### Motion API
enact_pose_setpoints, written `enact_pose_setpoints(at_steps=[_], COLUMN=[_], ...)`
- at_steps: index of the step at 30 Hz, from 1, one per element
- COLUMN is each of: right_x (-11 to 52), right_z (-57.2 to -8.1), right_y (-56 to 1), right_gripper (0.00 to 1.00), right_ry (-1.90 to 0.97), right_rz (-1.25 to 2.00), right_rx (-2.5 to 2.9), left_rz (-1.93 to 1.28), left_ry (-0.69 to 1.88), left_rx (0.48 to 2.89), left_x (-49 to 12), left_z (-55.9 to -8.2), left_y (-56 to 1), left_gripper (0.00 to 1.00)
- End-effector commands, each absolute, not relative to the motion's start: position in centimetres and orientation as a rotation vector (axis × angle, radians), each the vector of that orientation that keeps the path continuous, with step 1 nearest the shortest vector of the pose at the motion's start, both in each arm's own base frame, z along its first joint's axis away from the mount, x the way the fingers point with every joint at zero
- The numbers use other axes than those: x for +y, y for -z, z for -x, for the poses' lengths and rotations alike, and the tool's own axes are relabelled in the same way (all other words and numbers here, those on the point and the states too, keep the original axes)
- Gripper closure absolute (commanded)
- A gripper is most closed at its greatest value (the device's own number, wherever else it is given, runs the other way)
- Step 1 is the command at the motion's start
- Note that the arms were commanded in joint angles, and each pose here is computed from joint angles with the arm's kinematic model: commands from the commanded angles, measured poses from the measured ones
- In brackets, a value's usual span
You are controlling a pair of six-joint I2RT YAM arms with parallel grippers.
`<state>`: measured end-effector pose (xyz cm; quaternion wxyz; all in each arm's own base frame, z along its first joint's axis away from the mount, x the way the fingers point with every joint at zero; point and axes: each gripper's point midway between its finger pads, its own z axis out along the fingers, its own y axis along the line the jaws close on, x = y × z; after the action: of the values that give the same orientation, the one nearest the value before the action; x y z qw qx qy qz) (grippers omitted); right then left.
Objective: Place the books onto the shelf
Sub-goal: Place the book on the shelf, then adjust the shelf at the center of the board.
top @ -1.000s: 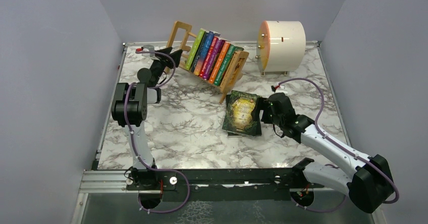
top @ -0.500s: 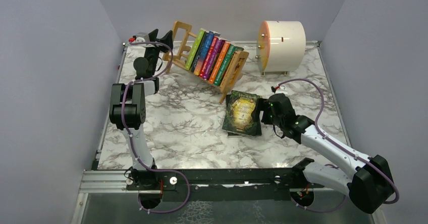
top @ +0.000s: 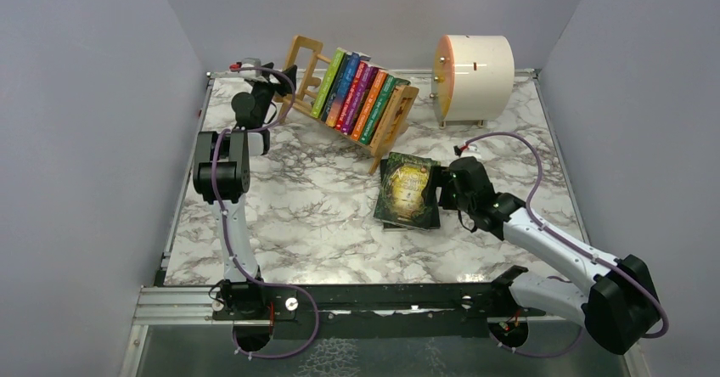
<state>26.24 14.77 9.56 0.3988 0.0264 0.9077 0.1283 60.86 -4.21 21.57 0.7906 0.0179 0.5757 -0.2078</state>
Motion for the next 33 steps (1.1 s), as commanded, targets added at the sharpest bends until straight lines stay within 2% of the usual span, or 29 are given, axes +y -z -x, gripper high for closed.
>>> enact_pose_setpoints(at_steps=[1, 11, 20, 25, 33], right_x=[15.4, 15.2, 15.0, 15.0, 14.8], right_z=[-26.9, -26.8, -26.7, -26.7, -26.7], right_y=[-10.2, -9.9, -10.0, -10.0, -10.2], right_gripper=[0.22, 0.22, 0.22, 0.22, 0.22], right_ry=[-0.350, -0.344, -0.338, -0.336, -0.332], right_rz=[-0.050, -0.056, -0.064, -0.064, -0.070], right_rx=[2.267, 2.274, 2.272, 2.272, 2.268], left_rz=[-0.089, -0.076, -0.085, -0.089, -0.092], left_ry=[0.444, 0.445, 0.453, 0.455, 0.461], left_rx=[1.243, 1.304, 1.288, 1.294, 1.304], left_x=[-4.2, -4.1, -4.2, -4.4, -4.4], left_z=[-61.5, -62.4, -63.2, -63.2, -63.2], left_y=[-21.3, -18.7, -19.1, -18.8, -18.5], left_gripper=[0.31, 0.35, 0.50, 0.54, 0.73])
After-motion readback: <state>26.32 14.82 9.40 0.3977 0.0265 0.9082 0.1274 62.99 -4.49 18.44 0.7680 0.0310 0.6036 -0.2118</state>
